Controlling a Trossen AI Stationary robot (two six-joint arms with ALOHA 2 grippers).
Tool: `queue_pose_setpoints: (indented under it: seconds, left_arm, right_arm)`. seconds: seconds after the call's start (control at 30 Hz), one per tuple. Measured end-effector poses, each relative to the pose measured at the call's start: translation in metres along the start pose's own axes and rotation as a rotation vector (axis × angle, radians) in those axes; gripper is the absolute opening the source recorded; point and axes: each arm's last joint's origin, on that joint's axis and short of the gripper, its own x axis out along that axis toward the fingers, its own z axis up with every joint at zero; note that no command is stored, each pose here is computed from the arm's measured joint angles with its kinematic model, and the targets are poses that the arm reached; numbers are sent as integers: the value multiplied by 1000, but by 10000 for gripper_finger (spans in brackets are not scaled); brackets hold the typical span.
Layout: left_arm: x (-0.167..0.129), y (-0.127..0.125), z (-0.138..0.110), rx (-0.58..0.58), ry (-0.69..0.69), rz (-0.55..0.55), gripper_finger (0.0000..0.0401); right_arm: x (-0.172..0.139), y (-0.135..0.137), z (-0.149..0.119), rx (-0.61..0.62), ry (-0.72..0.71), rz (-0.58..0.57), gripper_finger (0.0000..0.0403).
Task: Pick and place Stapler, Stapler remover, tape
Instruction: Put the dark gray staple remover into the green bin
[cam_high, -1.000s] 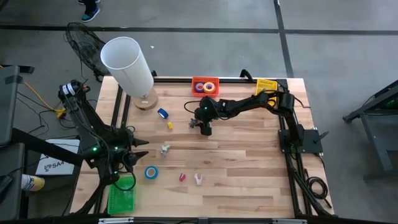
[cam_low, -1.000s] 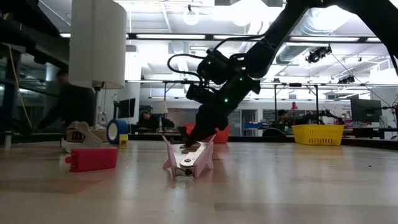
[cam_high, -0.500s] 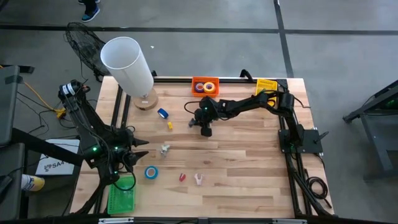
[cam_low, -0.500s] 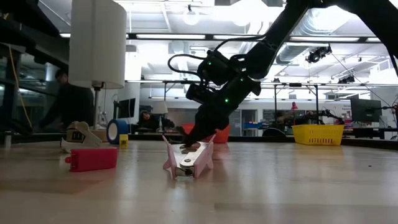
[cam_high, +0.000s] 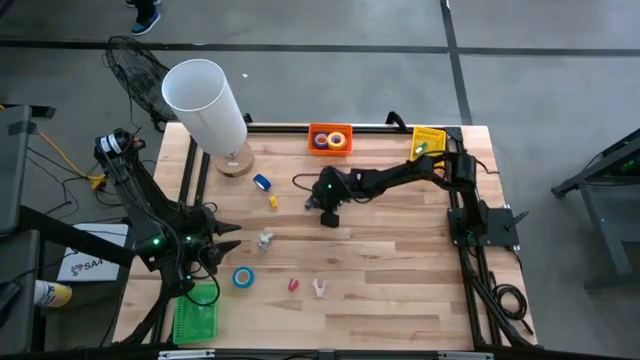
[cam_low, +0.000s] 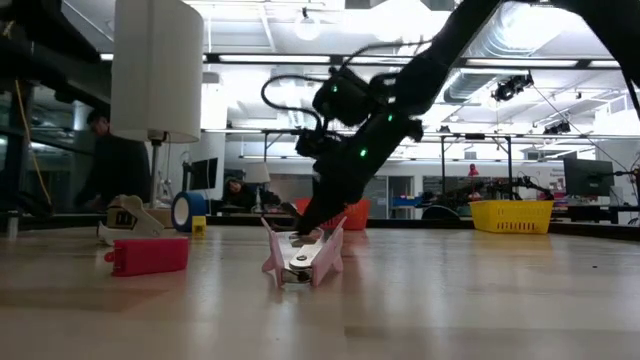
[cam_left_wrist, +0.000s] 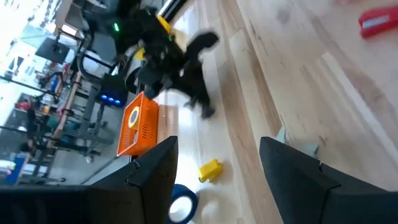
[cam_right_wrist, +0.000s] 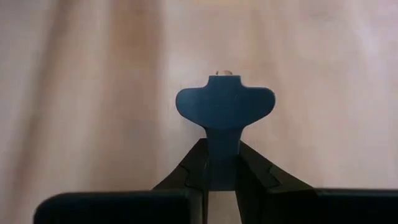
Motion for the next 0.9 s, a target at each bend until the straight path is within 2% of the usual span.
queue_pose_setpoints:
  seconds: [0.13, 0.23, 0.53, 0.7, 0.9]
  left_arm:
    - [6, -7, -12, 56, -6, 45, 223]
    - [7, -8, -13, 76, -22, 64, 223]
    - [13, -13, 25, 229, -152, 24, 223]
    - [39, -6, 42, 300, -160, -17, 223]
    - [72, -11, 51, 421, -151, -34, 223]
  right_arm:
    - [-19, 22, 16, 109, -49, 93, 36]
    - [-36, 42, 32, 122, -114, 178, 36]
    - [-64, 95, 53, 47, -234, 337, 36]
    - [-67, 116, 56, 54, -274, 399, 36]
    - [-69, 132, 58, 38, -304, 468, 36]
